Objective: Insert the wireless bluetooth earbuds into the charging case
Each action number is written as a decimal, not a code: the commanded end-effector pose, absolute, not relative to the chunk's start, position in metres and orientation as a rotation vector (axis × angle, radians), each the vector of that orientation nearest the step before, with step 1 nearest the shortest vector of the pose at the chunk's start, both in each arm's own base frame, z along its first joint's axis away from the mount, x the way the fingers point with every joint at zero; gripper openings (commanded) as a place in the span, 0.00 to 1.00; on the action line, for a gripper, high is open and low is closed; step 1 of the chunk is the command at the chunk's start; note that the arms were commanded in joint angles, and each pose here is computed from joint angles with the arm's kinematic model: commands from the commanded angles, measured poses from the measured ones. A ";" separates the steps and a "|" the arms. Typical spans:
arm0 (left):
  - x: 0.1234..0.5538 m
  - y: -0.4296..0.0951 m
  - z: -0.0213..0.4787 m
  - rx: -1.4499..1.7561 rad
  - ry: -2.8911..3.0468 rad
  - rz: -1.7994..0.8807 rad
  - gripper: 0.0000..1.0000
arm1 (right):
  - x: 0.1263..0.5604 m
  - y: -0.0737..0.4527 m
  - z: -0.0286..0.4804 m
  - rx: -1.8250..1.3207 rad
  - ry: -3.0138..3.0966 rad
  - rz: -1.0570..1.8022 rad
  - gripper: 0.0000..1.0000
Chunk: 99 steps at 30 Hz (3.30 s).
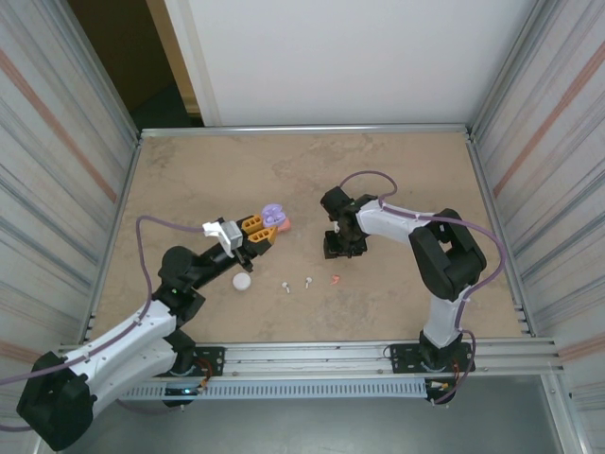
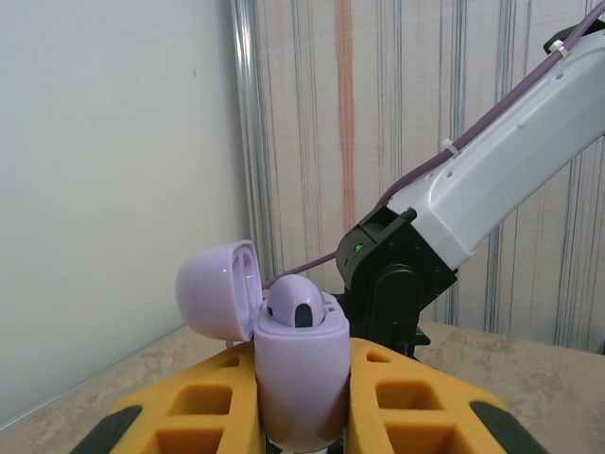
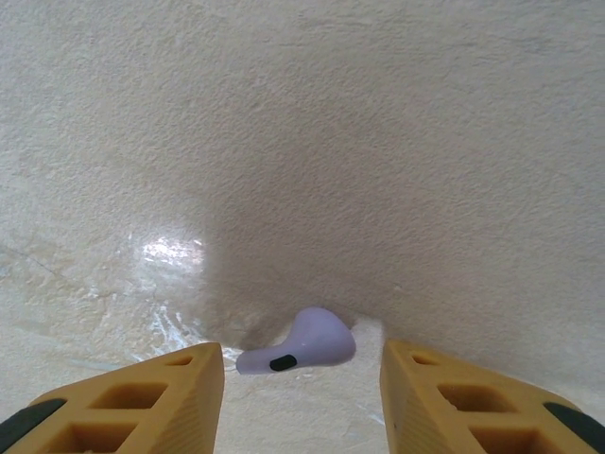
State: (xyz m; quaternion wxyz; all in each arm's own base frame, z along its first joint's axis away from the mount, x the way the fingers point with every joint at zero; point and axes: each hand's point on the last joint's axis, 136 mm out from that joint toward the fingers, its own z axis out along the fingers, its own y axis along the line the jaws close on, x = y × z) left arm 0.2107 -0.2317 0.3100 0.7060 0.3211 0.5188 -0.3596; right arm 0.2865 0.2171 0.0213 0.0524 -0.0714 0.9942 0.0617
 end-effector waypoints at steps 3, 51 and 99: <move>0.207 -0.228 0.319 0.706 1.113 -0.776 0.00 | 0.285 0.212 0.021 -0.255 3.037 0.112 0.46; 0.206 -0.227 0.320 0.708 1.115 -0.769 0.00 | 0.302 0.222 0.023 -0.211 3.017 0.216 0.44; 0.209 -0.228 0.311 0.700 1.150 -0.776 0.00 | 0.308 0.231 0.047 -0.226 2.936 0.312 0.21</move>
